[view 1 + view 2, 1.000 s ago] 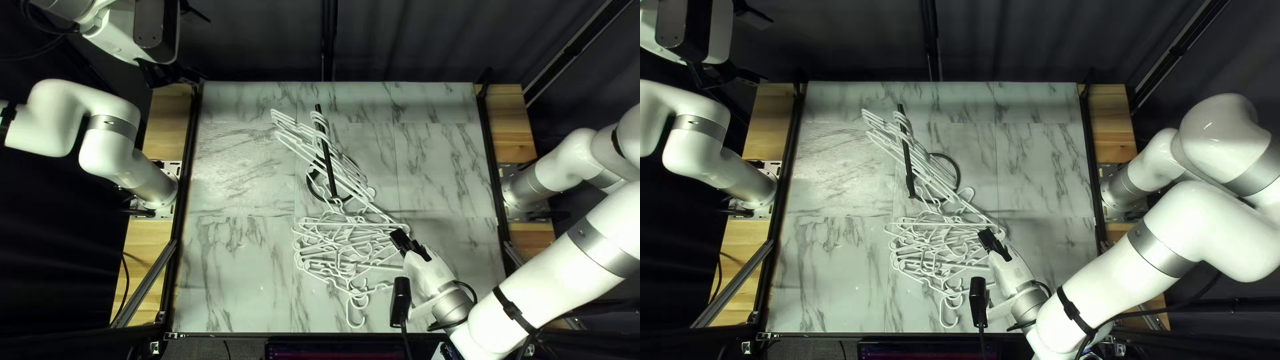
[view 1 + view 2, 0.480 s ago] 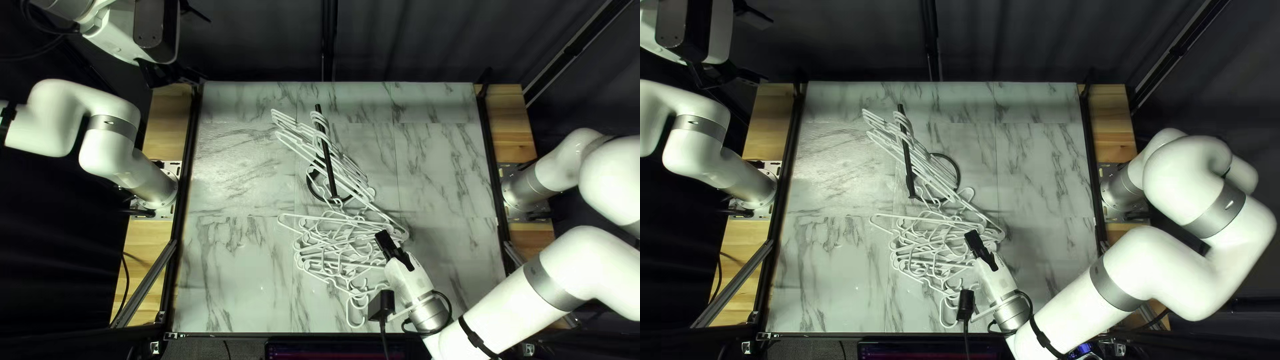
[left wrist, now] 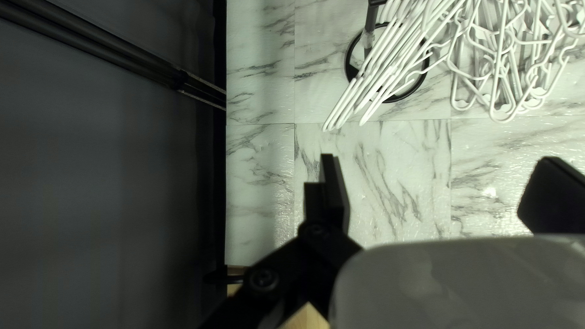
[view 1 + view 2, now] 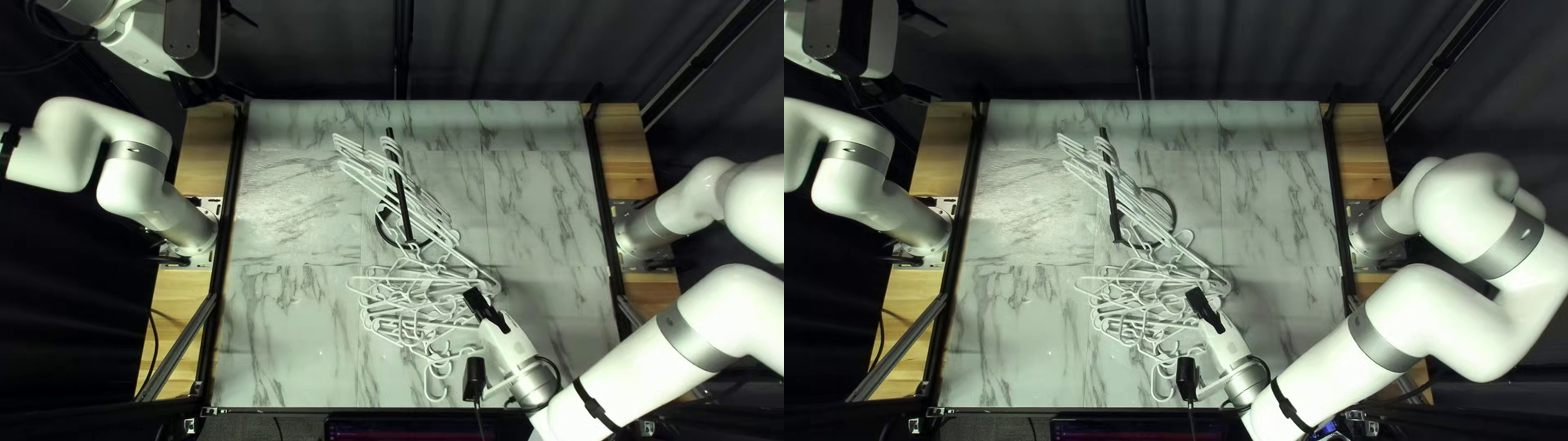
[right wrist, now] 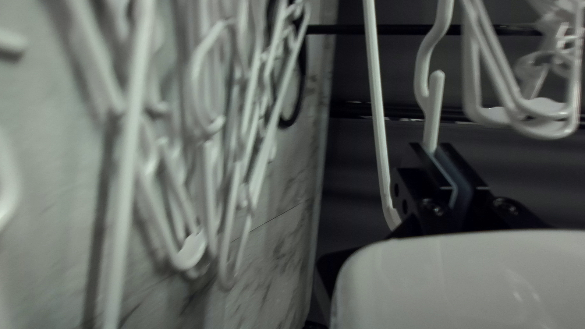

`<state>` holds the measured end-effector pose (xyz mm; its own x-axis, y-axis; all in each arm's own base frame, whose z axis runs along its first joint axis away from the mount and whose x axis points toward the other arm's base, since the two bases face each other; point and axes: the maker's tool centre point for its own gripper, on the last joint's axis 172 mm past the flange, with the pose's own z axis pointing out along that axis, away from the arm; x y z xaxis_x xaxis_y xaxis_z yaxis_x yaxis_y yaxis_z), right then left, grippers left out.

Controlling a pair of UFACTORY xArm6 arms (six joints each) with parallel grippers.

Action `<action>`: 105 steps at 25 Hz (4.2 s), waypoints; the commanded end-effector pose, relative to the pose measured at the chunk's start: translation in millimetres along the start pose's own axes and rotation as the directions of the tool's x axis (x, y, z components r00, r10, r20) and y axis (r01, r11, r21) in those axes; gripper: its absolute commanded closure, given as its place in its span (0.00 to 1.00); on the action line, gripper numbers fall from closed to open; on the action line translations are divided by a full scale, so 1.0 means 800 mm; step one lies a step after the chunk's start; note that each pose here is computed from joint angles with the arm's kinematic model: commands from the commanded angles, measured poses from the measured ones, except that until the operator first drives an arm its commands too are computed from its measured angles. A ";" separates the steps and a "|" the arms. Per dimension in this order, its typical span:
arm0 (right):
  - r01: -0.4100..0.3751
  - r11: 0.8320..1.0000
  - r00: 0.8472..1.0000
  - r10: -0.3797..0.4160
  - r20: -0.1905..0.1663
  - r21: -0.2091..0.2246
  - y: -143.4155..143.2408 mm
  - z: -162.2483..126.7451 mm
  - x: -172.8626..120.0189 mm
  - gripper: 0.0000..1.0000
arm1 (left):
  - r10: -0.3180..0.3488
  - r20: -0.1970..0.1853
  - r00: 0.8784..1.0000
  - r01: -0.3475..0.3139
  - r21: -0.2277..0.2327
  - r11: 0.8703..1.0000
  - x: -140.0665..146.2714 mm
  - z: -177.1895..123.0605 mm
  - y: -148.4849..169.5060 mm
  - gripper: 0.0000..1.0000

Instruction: Remove hangers from rack and place onto table

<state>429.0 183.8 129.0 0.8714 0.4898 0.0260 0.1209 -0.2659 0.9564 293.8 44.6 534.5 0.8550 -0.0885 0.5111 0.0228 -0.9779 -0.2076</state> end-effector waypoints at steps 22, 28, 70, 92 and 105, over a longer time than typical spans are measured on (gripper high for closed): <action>-0.045 0.964 0.989 0.081 -0.127 0.264 0.010 -0.028 -0.017 0.00 | 0.000 0.000 1.000 0.000 0.000 1.000 0.000 0.000 0.000 0.00; -0.209 0.903 0.946 0.284 -0.156 0.375 0.069 -0.046 -0.023 0.00 | 0.000 0.000 1.000 0.000 0.000 1.000 0.000 0.000 0.000 0.00; 0.018 0.671 0.907 0.301 -0.294 0.742 0.457 -0.045 -0.227 0.00 | 0.000 0.000 1.000 0.000 0.000 1.000 0.000 0.000 0.000 0.00; -0.252 0.557 0.952 0.289 0.100 0.791 0.465 0.002 -0.259 0.00 | 0.000 0.000 1.000 0.000 0.000 1.000 0.000 0.000 0.000 0.00; -0.458 0.477 0.876 0.383 0.292 0.750 0.493 -0.002 -0.279 0.00 | 0.000 0.000 1.000 0.000 0.000 1.000 0.000 0.000 0.000 0.00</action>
<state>281.4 -31.5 507.6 0.9444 0.1118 0.3092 0.0364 -0.9702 0.2397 293.8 44.6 534.5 0.8550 -0.0885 0.5111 0.0228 -0.9779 -0.2076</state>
